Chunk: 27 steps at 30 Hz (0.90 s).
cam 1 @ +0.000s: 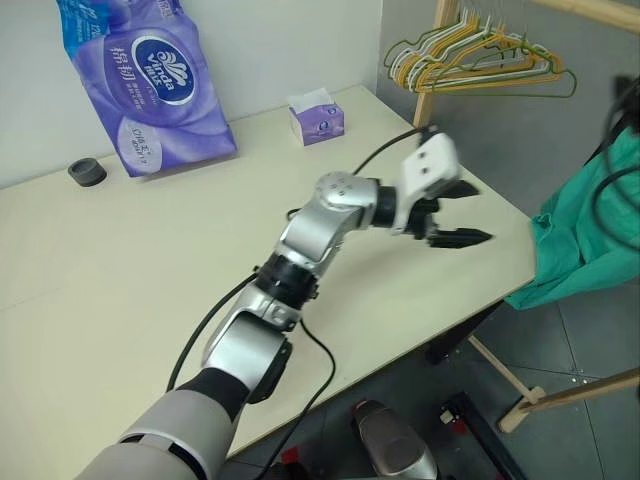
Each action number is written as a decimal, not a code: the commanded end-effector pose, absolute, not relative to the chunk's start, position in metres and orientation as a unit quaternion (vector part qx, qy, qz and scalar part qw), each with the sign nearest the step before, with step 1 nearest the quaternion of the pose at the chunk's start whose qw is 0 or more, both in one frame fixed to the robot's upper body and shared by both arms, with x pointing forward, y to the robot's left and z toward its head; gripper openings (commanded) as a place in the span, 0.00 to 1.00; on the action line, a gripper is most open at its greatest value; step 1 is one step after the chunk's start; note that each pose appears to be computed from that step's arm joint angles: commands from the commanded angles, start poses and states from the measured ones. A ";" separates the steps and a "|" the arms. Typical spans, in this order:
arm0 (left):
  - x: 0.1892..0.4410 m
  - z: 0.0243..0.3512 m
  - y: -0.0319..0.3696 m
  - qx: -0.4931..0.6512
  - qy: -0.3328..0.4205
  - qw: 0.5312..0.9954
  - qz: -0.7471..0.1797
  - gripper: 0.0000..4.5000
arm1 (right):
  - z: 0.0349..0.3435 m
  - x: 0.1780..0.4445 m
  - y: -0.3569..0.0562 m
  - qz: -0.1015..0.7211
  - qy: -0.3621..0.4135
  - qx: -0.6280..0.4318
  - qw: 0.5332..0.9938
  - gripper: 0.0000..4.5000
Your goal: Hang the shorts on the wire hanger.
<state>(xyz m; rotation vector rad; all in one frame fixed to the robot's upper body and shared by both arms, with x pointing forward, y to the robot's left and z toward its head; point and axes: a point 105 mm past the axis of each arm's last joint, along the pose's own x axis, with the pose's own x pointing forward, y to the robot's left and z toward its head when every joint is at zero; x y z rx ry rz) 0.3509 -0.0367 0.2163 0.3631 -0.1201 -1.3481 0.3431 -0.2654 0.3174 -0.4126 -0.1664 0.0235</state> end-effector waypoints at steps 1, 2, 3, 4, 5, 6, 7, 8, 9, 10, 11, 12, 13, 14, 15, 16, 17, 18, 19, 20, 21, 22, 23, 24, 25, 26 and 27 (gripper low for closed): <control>0.370 0.215 0.027 0.183 -0.066 0.845 -0.498 0.87 | 0.285 0.337 -0.198 0.145 -0.120 -0.212 0.959 0.99; 0.374 0.210 0.048 0.179 -0.060 0.868 -0.458 0.87 | 0.271 0.338 -0.183 0.169 -0.123 -0.210 0.955 0.99; 0.378 0.207 0.068 0.169 -0.056 0.894 -0.411 0.87 | 0.259 0.339 -0.171 0.182 -0.128 -0.201 0.954 0.99; 0.380 0.205 0.080 0.162 -0.054 0.909 -0.381 0.87 | 0.253 0.340 -0.165 0.186 -0.133 -0.195 0.954 0.99; 0.381 0.203 0.091 0.149 -0.053 0.924 -0.349 0.87 | 0.247 0.342 -0.160 0.189 -0.135 -0.185 0.955 0.99; 0.382 0.198 0.107 0.136 -0.049 0.941 -0.305 0.87 | 0.238 0.345 -0.150 0.206 -0.135 -0.177 0.953 0.99; 0.379 0.191 0.128 0.122 -0.046 0.959 -0.253 0.87 | 0.226 0.348 -0.138 0.229 -0.127 -0.161 0.952 0.99; 0.376 0.185 0.142 0.113 -0.042 0.969 -0.215 0.87 | 0.217 0.350 -0.129 0.245 -0.123 -0.151 0.950 0.99; 0.372 0.179 0.157 0.107 -0.040 0.979 -0.171 0.87 | 0.209 0.354 -0.121 0.253 -0.121 -0.142 0.949 0.99; 0.368 0.175 0.171 0.108 -0.043 0.985 -0.127 0.87 | 0.203 0.357 -0.115 0.257 -0.120 -0.133 0.950 0.99; 0.362 0.161 0.192 0.115 -0.028 0.991 -0.067 0.87 | 0.189 0.363 -0.105 0.269 -0.105 -0.115 0.950 0.99; 0.354 0.150 0.211 0.129 -0.017 0.991 -0.015 0.87 | 0.176 0.368 -0.094 0.283 -0.089 -0.093 0.950 0.99; 0.348 0.141 0.224 0.132 -0.004 0.991 0.019 0.87 | 0.166 0.370 -0.086 0.298 -0.077 -0.076 0.948 0.99; 0.344 0.135 0.231 0.133 0.005 0.990 0.038 0.87 | 0.161 0.372 -0.080 0.307 -0.071 -0.066 0.947 0.99; 0.340 0.130 0.241 0.108 0.011 0.992 0.063 0.87 | 0.156 0.374 -0.076 0.308 -0.070 -0.066 0.947 0.99; 0.335 0.124 0.251 0.098 0.020 0.991 0.086 0.87 | 0.152 0.377 -0.071 0.309 -0.070 -0.067 0.946 0.99; 0.332 0.122 0.256 0.093 0.022 0.990 0.100 0.87 | 0.149 0.378 -0.068 0.309 -0.071 -0.069 0.946 0.99; 0.330 0.119 0.261 0.085 0.023 0.990 0.112 0.87 | 0.147 0.380 -0.063 0.312 -0.073 -0.068 0.945 0.99; 0.329 0.119 0.264 0.082 0.024 0.989 0.118 0.87 | 0.147 0.380 -0.061 0.316 -0.075 -0.066 0.944 0.99; 0.329 0.119 0.265 0.078 0.024 0.989 0.120 0.87 | 0.146 0.380 -0.058 0.320 -0.077 -0.064 0.942 0.99; 0.330 0.119 0.267 0.074 0.025 0.990 0.120 0.87 | 0.146 0.380 -0.056 0.323 -0.078 -0.063 0.941 0.99; 0.332 0.119 0.266 0.073 0.026 0.990 0.115 0.87 | 0.145 0.380 -0.055 0.327 -0.079 -0.064 0.940 0.99; 0.334 0.121 0.264 0.074 0.024 0.991 0.106 0.87 | 0.144 0.380 -0.054 0.331 -0.079 -0.062 0.938 0.99; 0.336 0.122 0.263 0.074 0.023 0.992 0.099 0.87 | 0.143 0.379 -0.054 0.333 -0.078 -0.061 0.938 0.99; 0.338 0.123 0.262 0.073 0.022 0.993 0.094 0.87 | 0.141 0.379 -0.056 0.333 -0.078 -0.060 0.938 0.99; 0.341 0.124 0.260 0.073 0.021 0.993 0.088 0.87 | 0.139 0.380 -0.058 0.331 -0.076 -0.056 0.939 0.99; 0.343 0.124 0.257 0.074 0.021 0.994 0.078 0.87 | 0.138 0.380 -0.060 0.329 -0.075 -0.054 0.940 0.99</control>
